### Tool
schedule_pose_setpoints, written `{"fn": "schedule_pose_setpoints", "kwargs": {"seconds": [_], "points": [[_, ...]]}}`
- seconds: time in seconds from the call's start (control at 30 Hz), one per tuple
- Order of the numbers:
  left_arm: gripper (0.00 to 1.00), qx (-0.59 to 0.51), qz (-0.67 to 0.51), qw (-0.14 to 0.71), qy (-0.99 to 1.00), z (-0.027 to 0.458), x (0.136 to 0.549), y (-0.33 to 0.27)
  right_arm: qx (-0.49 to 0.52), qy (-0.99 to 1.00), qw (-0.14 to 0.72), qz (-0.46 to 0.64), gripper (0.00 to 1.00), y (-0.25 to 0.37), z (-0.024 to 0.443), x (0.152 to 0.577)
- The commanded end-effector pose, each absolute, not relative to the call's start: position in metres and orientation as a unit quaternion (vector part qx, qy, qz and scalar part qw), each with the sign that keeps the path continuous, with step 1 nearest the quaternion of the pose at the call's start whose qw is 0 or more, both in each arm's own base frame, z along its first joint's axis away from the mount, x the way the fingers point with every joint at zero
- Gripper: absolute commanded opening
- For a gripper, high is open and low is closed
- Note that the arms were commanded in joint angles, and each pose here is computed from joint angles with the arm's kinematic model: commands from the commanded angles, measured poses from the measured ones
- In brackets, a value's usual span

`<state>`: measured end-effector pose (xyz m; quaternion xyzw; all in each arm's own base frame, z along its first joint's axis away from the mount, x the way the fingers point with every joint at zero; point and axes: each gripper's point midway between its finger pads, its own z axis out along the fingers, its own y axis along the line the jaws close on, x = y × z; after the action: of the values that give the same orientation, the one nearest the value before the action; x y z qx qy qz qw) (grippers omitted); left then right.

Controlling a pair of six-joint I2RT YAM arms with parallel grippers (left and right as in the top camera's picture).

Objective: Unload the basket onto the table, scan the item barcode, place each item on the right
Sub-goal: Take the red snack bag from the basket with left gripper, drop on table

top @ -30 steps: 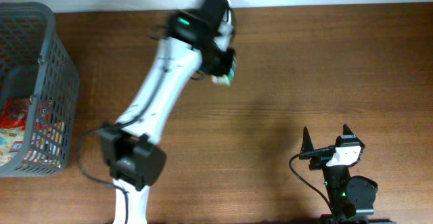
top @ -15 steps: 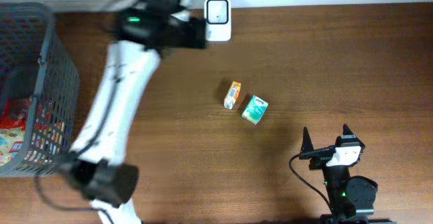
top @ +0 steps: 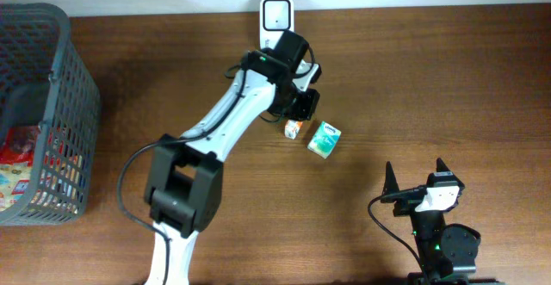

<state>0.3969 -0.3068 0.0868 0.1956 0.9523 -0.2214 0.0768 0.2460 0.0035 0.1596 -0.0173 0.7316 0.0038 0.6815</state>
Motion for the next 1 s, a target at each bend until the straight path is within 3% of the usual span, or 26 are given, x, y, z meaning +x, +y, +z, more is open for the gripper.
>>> {"fn": "schedule_pose_setpoints", "kwargs": {"seconds": [0.0,0.13,0.2,0.27,0.3,0.33,0.37,0.4,0.43,0.47,0.53,0.57,0.67,0.83,0.97], "points": [[0.00,0.181,-0.133,0.089,0.970,0.047,0.418,-0.283,-0.010,0.732,0.681,0.005,0.99,0.002,0.157,0.246],[0.00,0.168,-0.036,0.110,0.979,0.028,0.435,-0.251,-0.010,0.732,0.681,0.005,0.98,0.002,0.157,0.246],[0.00,0.161,0.014,0.133,0.978,0.042,0.445,-0.235,-0.010,0.732,0.681,0.005,0.98,0.002,0.157,0.246],[0.00,0.155,-0.001,0.174,0.973,0.099,0.457,-0.239,-0.010,0.732,0.681,0.005,0.98,0.002,0.157,0.246],[0.00,0.133,-0.011,0.224,0.965,0.162,0.472,-0.225,-0.010,0.732,0.681,0.005,0.99,0.002,0.157,0.246],[0.00,0.115,0.000,0.255,0.960,0.193,0.480,-0.209,-0.010,0.732,0.681,0.005,0.99,0.002,0.157,0.246],[0.23,0.072,0.035,0.304,0.949,0.241,0.492,-0.168,-0.010,0.732,0.681,0.005,0.99,0.002,0.157,0.246],[0.91,0.029,0.065,0.337,0.939,0.278,0.497,-0.125,-0.010,0.732,0.681,0.005,0.99,0.002,0.157,0.246],[0.99,-0.007,0.079,0.358,0.931,0.303,0.497,-0.090,-0.010,0.733,0.681,0.005,0.98,0.002,0.157,0.246],[0.99,-0.080,0.087,0.388,0.914,0.344,0.490,-0.015,-0.010,0.732,0.681,0.005,0.99,0.002,0.157,0.246],[0.99,-0.163,0.096,0.402,0.896,0.369,0.470,0.064,-0.010,0.732,0.681,0.005,0.98,0.002,0.157,0.246],[0.99,-0.265,0.109,0.399,0.871,0.376,0.444,0.131,-0.010,0.732,0.681,0.005,0.98,0.002,0.157,0.246],[0.99,-0.441,0.140,0.351,0.814,0.355,0.385,0.247,-0.010,0.732,0.681,0.005,0.99,0.002,0.157,0.246],[0.99,-0.513,0.188,0.262,0.796,0.255,0.356,0.314,-0.010,0.733,0.681,0.005,0.98,0.002,0.157,0.246],[0.99,-0.536,0.186,0.231,0.791,0.172,0.351,0.323,-0.010,0.732,0.681,0.005,0.99,0.002,0.157,0.246]]}}
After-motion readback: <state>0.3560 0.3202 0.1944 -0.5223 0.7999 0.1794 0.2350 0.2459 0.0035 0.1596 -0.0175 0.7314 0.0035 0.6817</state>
